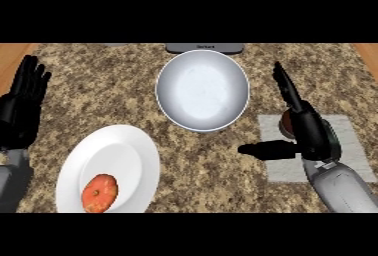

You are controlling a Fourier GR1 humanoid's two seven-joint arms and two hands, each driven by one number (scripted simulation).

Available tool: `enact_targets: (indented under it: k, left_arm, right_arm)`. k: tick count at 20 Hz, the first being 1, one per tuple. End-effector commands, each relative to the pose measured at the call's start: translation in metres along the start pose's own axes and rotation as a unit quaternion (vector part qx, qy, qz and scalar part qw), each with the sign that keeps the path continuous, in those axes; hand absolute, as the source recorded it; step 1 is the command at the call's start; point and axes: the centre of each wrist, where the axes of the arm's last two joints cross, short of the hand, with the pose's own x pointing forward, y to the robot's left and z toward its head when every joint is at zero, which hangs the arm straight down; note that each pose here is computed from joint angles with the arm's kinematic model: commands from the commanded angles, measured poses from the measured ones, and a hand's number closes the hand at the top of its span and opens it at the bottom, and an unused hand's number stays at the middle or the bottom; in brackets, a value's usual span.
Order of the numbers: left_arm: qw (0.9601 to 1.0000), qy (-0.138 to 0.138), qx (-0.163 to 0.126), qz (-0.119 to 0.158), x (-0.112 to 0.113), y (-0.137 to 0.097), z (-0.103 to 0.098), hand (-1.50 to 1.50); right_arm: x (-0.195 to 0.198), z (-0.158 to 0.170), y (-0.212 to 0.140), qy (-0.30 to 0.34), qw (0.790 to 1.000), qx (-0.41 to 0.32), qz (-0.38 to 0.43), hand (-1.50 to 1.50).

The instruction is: Pick the cupcake from the placemat and place it in the bowl

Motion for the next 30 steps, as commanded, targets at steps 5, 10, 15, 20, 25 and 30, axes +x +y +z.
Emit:
enact_targets:
  k: [5, 10, 15, 20, 25, 30]
  left_arm:
    - [0.9999, -0.006, 0.002, 0.009, -0.002, 0.023, 0.01, 0.0]
    - [0.9998, -0.003, 0.016, 0.013, -0.008, 0.012, 0.011, 0.0]
    - [0.9999, -0.007, 0.008, 0.011, 0.0, 0.013, 0.015, 0.0]
    - [0.9999, -0.011, 0.009, 0.008, 0.007, 0.015, -0.004, 0.0]
    - [0.9998, -0.01, 0.001, 0.019, -0.01, 0.014, -0.002, 0.0]
    - [0.9998, -0.016, -0.003, 0.012, -0.003, 0.011, -0.004, 0.0]
  right_arm:
    - [0.039, 0.03, -0.03, 0.005, 0.987, 0.049, 0.151, -1.5]
    - [0.087, 0.011, -0.073, 0.08, 0.964, 0.063, 0.247, -1.5]
    - [0.115, -0.002, -0.105, 0.182, 0.91, 0.16, 0.337, -1.5]
    - [0.137, -0.01, -0.117, 0.233, 0.869, 0.254, 0.354, -1.5]
    - [0.133, -0.012, -0.116, 0.258, 0.845, 0.291, 0.368, -1.5]
    - [0.113, -0.021, -0.115, 0.276, 0.835, 0.289, 0.378, -1.5]
